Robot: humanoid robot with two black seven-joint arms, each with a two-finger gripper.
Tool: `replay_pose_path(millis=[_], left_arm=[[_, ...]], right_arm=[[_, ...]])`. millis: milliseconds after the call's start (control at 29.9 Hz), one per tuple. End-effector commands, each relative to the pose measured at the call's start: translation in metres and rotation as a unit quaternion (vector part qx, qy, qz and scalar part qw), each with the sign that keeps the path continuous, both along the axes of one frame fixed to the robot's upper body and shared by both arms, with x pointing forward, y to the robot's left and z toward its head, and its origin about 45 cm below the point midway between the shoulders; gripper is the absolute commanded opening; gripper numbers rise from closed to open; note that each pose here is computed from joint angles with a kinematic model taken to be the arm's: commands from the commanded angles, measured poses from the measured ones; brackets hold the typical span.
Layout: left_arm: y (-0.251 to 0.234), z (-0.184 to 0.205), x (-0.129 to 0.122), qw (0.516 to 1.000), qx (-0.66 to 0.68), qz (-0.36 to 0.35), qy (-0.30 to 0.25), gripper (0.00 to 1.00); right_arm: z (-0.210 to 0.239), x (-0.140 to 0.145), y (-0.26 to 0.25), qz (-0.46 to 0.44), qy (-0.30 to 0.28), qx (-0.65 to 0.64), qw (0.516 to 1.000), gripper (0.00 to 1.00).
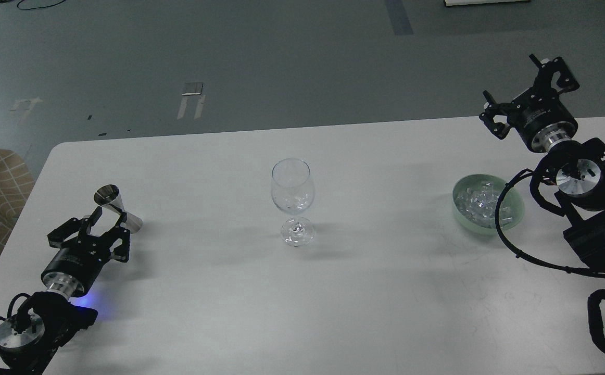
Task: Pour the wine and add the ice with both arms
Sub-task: 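Close the left gripper around the silver jigger, then lift the jigger with the left gripper off the table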
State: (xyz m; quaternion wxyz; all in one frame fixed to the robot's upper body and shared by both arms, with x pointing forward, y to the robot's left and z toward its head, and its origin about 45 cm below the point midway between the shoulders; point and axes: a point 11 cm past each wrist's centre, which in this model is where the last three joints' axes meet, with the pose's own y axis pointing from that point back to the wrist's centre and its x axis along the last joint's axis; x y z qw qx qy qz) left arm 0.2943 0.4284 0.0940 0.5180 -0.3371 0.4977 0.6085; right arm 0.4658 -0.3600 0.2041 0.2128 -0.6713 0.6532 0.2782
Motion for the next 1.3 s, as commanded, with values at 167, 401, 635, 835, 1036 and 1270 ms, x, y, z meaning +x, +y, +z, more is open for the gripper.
replay_pose_path(millis=[167, 401, 635, 835, 1036, 1270], left_arm=[[-0.001, 0.000, 0.001, 1.000, -0.003, 0.000, -0.003, 0.51], [-0.012, -0.001, 0.006, 1.000, -0.015, -0.006, -0.006, 0.80], [-0.013, -0.001, 0.006, 1.000, -0.015, -0.007, -0.005, 0.83], [-0.011, 0.004, 0.013, 1.000, -0.012, -0.003, -0.014, 0.83], [-0.008, 0.006, 0.013, 1.000, -0.012, 0.001, -0.022, 0.81], [-0.009, 0.010, 0.014, 0.999, -0.013, -0.004, -0.042, 0.77]], right_arm=[[-0.001, -0.001, -0.001, -0.001, 0.001, 0.000, 1.000, 1.00], [-0.001, -0.001, -0.001, -0.001, 0.001, 0.000, 1.000, 1.00], [-0.005, -0.003, -0.001, -0.002, 0.005, 0.000, 1.000, 1.00], [-0.006, -0.003, -0.002, -0.002, 0.006, 0.000, 1.000, 1.00], [-0.006, -0.004, -0.003, -0.003, 0.006, 0.000, 1.000, 1.00], [-0.005, -0.005, -0.009, -0.008, 0.006, -0.005, 1.000, 1.00]])
